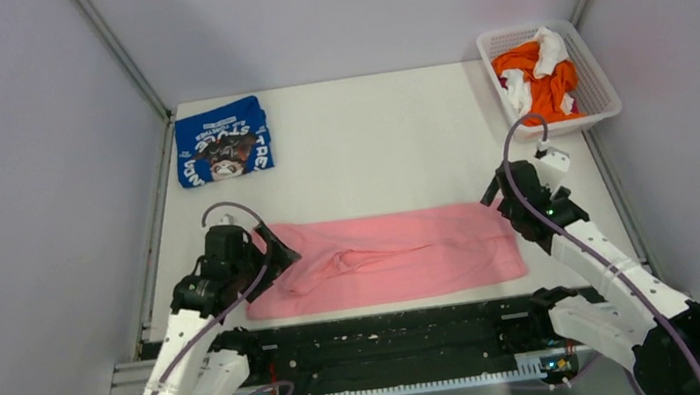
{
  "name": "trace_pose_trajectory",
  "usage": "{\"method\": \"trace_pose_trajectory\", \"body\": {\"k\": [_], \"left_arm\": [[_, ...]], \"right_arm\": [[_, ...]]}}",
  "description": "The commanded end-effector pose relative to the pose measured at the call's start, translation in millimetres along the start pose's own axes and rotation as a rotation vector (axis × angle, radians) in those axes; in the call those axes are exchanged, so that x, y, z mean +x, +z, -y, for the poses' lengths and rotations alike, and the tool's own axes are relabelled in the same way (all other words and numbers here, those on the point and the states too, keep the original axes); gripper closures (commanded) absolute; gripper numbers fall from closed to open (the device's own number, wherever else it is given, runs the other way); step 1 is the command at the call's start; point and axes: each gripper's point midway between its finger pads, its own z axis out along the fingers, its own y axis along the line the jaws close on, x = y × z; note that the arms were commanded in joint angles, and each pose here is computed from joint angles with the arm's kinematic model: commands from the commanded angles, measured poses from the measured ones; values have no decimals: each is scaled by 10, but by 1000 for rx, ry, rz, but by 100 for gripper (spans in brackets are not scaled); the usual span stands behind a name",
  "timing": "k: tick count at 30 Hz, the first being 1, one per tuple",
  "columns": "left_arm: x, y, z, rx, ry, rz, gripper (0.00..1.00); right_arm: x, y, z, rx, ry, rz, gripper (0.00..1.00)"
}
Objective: Fold and stack the t-shirts
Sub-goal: Fold the other side of the tshirt into a rectangle
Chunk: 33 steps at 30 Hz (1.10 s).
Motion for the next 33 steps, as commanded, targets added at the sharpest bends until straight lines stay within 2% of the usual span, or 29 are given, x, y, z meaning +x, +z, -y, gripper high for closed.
{"method": "trace_pose_trajectory", "body": {"k": [1,4,7,9,12,15,22,28,33], "left_arm": [[-270,32,490,147,96,25,1],[-432,200,570,136,100,57,1],[-535,423,601,119,111,62,1],[-585,586,680,142,115,52,1],[-653,838,623,99,108,19,1],[-777,1011,464,33,71,20,1],[-906,1246,186,-3,-31,-6,1],[-847,1343,65,4,-79,-60,2],[-826,1368,32,-5,-82,-67,2]], "right_arm": [[-57,-255,-713,-328,-85,-6,1],[261,-618,-1358,-658,-240,-68,1],[716,-1266,-1963,-1085,-358,-178,1],[964,-1789,-2268,-1382,-384,-240,1],[1477,-2266,-2442,-1605,-504,-348,1],[1849,-2589,-2647,-1725,-629,-391,1],[2327,-2540,-3029,-1754,-594,-535,1],[2702,-2025,-3000,-1556,-632,-596,2],[2692,-1543,-2871,-1402,-579,-560,1]]}}
